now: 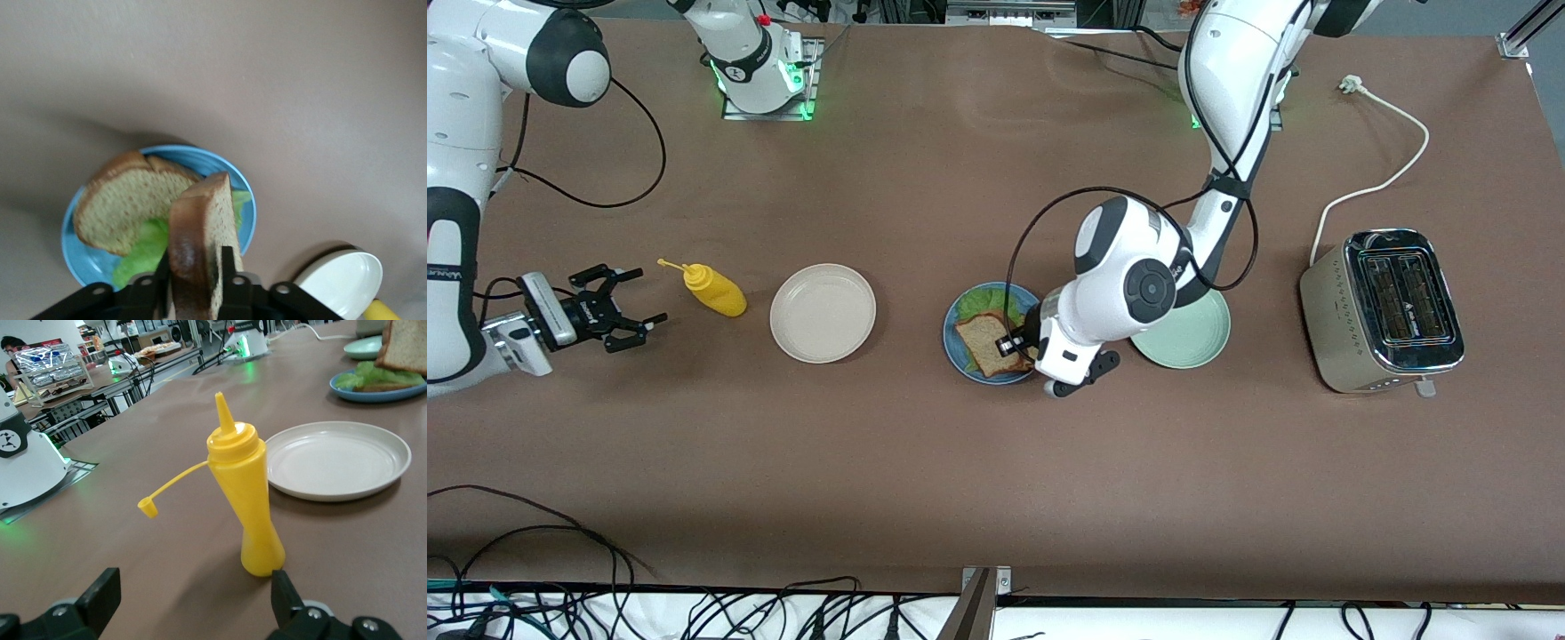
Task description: Make sandwich in blue plate with both arms
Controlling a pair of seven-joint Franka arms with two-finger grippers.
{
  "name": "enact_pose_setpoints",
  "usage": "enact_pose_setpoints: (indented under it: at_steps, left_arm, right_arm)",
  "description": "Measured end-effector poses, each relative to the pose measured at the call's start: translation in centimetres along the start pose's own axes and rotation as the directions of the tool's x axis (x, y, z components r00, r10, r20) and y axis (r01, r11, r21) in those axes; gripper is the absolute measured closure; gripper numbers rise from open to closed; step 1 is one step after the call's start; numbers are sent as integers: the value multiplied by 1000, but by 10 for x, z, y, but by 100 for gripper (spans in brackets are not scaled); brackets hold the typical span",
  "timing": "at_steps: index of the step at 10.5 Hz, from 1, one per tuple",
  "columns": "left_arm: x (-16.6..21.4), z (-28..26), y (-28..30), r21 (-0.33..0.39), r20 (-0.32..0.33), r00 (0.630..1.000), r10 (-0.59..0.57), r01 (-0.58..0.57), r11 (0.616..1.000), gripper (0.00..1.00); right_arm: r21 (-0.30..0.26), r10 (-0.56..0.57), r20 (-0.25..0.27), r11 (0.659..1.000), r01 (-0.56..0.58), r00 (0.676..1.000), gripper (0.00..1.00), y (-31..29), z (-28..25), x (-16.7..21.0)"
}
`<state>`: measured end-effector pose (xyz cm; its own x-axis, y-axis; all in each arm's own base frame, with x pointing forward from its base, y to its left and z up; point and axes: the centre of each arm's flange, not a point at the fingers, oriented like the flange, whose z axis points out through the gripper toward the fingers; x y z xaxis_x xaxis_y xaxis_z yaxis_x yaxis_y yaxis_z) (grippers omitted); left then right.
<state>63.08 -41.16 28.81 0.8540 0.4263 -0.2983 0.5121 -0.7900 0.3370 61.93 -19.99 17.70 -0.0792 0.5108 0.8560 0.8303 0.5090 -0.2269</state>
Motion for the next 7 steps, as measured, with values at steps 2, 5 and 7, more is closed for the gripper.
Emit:
enact_pose_setpoints:
  at_steps: [2,5,7]
  left_arm:
    - [6,0,-5,4,-2,1000,13,-13,1000,41]
    - [6,0,-5,4,-2,999,34,-34,999,22]
    - [8,-1,-7,6,-4,999,34,-34,999,0]
  right_arm:
    - [-12,98,34,995,-98,995,0,-1,-14,10]
    - [-30,254,116,967,-252,960,0,6,-34,33]
    - [-75,370,195,929,-362,908,0,13,-56,76]
